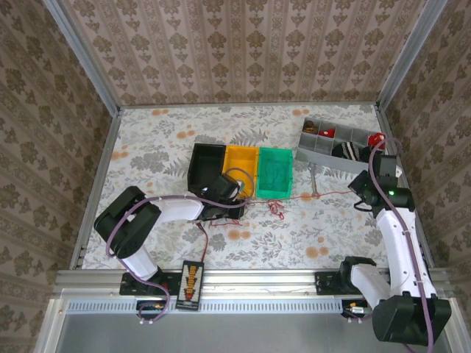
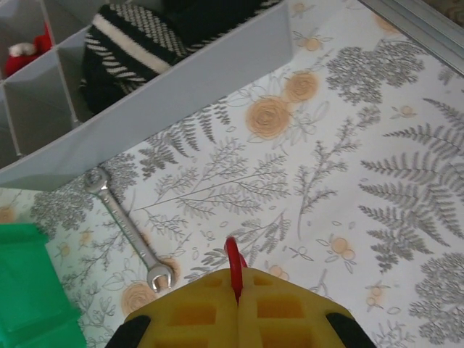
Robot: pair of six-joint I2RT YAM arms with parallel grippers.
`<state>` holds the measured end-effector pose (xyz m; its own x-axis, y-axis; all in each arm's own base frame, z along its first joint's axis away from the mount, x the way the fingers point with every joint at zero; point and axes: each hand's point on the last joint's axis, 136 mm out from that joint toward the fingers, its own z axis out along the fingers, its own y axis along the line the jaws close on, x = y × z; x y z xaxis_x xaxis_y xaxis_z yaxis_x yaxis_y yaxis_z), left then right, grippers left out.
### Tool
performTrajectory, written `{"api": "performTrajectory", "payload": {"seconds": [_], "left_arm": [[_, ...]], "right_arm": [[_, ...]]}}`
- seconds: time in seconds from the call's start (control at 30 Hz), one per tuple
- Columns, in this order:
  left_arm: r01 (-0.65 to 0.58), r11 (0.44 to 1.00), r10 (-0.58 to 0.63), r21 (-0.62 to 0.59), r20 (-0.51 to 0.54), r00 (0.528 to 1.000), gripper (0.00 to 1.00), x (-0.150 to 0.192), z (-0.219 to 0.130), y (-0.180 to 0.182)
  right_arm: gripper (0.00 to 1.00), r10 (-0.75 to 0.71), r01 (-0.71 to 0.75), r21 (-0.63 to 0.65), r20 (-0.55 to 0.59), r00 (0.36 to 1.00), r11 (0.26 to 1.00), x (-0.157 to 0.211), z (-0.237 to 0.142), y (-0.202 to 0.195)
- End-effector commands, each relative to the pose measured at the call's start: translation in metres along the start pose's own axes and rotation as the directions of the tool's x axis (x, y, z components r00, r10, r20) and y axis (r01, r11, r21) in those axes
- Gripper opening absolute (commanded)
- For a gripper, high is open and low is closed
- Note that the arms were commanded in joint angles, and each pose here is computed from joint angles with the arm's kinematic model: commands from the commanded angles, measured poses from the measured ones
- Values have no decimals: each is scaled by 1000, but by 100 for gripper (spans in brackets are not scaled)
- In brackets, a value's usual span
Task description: Untangle the cables
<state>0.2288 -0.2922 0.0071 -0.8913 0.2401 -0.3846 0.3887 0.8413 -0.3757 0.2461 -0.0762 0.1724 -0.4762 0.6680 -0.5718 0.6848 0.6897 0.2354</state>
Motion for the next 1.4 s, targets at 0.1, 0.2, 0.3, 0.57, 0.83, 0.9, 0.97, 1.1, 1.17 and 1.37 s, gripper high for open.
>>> {"api": "performTrajectory", "payload": {"seconds": [0.1, 0.2, 0.3, 0.57, 0.83, 0.9, 0.97, 1.1, 1.17, 1.37], "left_arm": [[0, 845, -210, -535, -331, 920, 0, 124, -19, 137], [-6, 886, -166, -464, -329, 929, 0, 116, -15, 123], [-38, 937, -76, -348, -309, 948, 0, 101, -12, 97], [-95, 983, 47, -158, -285, 957, 47, 77, -12, 49], [-88, 982, 37, -169, -282, 959, 40, 79, -11, 53], [-79, 980, 24, -182, -285, 958, 37, 81, -10, 58], [-69, 979, 11, -191, -292, 956, 37, 83, -9, 61], [-61, 983, 6, -175, -297, 955, 36, 85, -7, 61], [-65, 988, 21, -141, -294, 955, 39, 84, -7, 54], [-155, 986, 162, 62, -134, 978, 63, 59, -30, 9]], "right_arm": [[0, 34, -78, 174, 243, 969, 982, -67, -25, -39], [0, 15, -10, -25, 223, 975, 1000, -74, -30, 2], [0, -10, 56, -256, 176, 984, 965, -64, -41, 56], [0, -243, 314, -667, 200, 949, 676, -29, -129, 185], [0, -198, 361, -724, 303, 932, 587, -57, -189, 209], [0, -168, 372, -735, 339, 926, 567, -67, -205, 211], [0, -144, 384, -735, 370, 918, 558, -76, -217, 212], [0, -142, 420, -739, 410, 901, 526, -83, -236, 214], [0, -157, 429, -748, 410, 899, 506, -81, -239, 217], [0, -216, 408, -767, 346, 913, 496, -60, -225, 216]]}}
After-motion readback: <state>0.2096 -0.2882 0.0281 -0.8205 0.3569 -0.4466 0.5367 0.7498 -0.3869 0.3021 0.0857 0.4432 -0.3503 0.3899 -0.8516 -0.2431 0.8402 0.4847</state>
